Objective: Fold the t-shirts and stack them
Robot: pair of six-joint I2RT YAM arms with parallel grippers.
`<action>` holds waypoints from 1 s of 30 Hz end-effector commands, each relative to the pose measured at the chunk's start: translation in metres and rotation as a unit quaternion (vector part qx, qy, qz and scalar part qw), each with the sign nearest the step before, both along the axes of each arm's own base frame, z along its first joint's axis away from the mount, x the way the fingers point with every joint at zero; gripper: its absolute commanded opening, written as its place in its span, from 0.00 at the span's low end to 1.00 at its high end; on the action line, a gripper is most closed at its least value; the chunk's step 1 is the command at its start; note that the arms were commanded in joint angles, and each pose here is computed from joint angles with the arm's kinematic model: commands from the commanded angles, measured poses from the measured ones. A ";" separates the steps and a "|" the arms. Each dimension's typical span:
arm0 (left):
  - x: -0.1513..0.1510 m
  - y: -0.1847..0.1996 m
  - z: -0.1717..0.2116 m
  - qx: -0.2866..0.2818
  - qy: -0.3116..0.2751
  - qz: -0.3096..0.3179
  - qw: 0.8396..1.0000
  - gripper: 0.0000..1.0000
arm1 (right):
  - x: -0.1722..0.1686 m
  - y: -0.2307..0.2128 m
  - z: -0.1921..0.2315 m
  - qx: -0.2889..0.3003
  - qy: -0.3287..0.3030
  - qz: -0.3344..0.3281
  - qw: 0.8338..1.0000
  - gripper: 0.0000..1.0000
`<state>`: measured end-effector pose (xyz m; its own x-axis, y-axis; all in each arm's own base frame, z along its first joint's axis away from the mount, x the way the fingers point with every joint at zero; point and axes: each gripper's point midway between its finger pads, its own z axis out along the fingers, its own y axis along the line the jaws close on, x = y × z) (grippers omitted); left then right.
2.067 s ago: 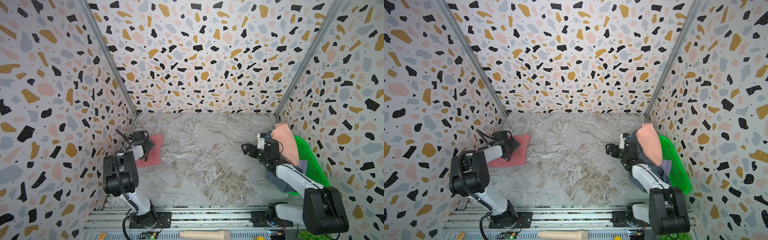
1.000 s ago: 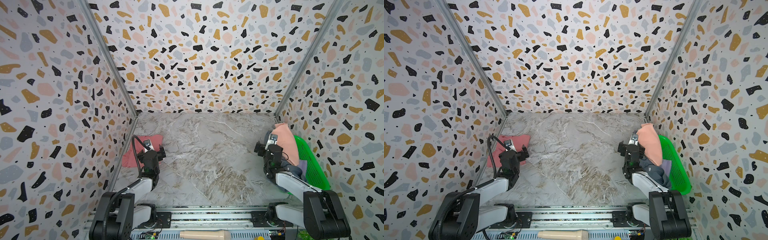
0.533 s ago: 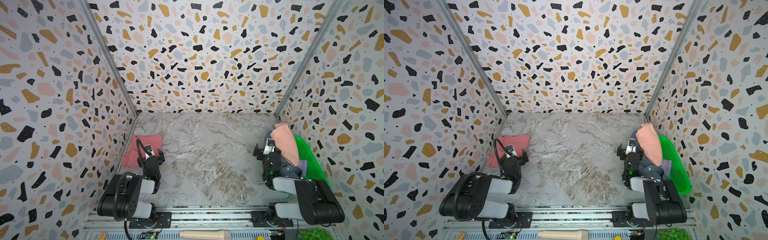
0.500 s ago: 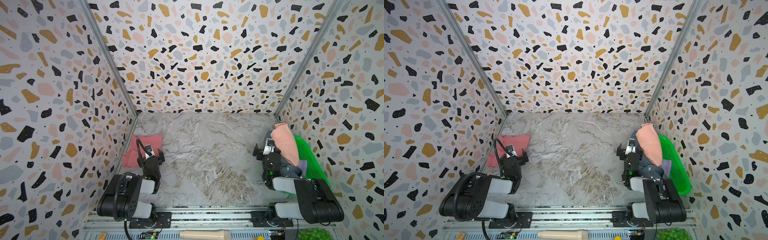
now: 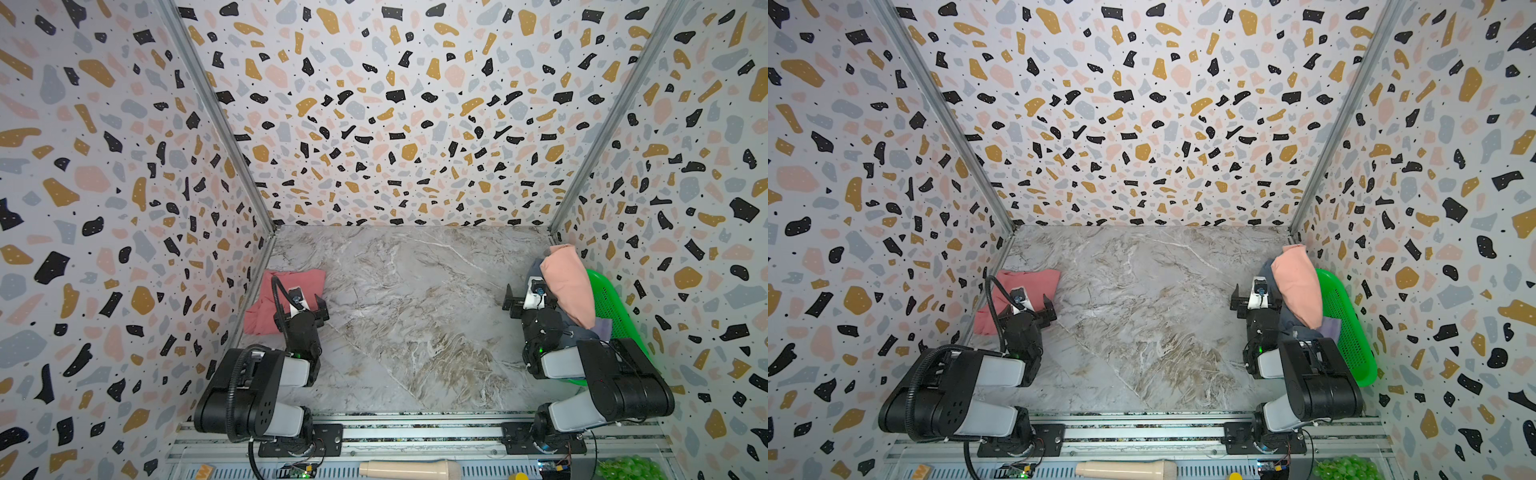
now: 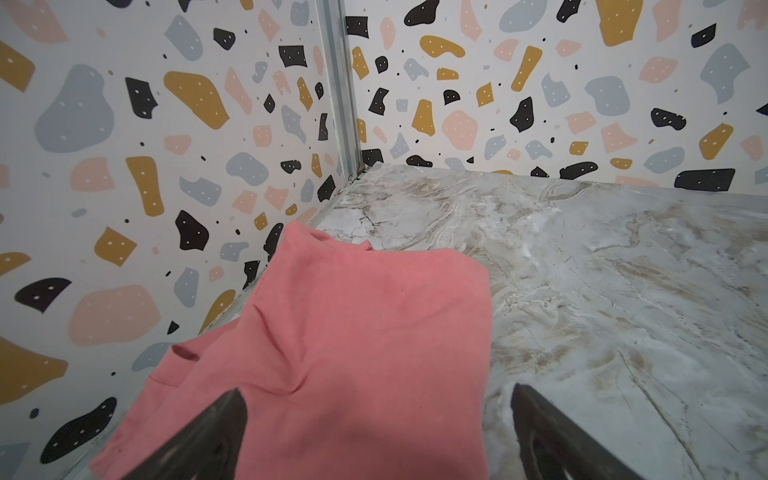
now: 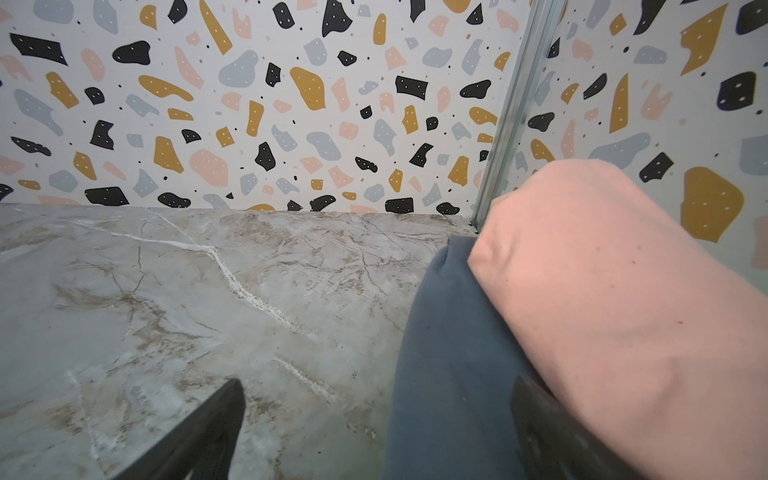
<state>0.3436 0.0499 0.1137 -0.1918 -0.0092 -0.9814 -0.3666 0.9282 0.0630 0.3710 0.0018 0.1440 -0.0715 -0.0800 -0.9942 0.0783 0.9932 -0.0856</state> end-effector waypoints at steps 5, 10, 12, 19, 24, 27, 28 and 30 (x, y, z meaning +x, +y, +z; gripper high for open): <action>0.004 0.000 0.022 0.004 -0.040 0.003 0.999 1.00 | -0.005 0.007 -0.020 0.013 0.033 0.019 0.999 0.99; 0.005 0.000 0.021 0.004 -0.039 0.001 0.999 1.00 | -0.005 0.007 -0.020 0.012 0.034 0.019 0.999 0.99; 0.005 0.000 0.021 0.004 -0.039 0.001 0.999 0.99 | -0.005 0.007 -0.021 0.012 0.035 0.019 0.999 0.99; 0.005 0.000 0.021 0.004 -0.038 0.001 0.999 1.00 | -0.004 0.008 -0.020 0.012 0.035 0.019 0.999 0.99; 0.006 -0.001 0.019 0.006 -0.036 -0.001 0.999 1.00 | -0.004 0.008 -0.021 0.012 0.036 0.020 0.999 0.99; 0.006 -0.001 0.019 0.007 -0.036 -0.002 0.999 1.00 | -0.004 0.008 -0.021 0.012 0.036 0.019 0.999 0.99; 0.007 -0.001 0.019 0.006 -0.035 -0.002 0.999 1.00 | -0.004 0.007 -0.021 0.012 0.036 0.019 0.999 0.99; 0.006 -0.001 0.020 0.006 -0.036 -0.002 0.999 1.00 | -0.003 0.007 -0.021 0.013 0.036 0.018 0.999 0.99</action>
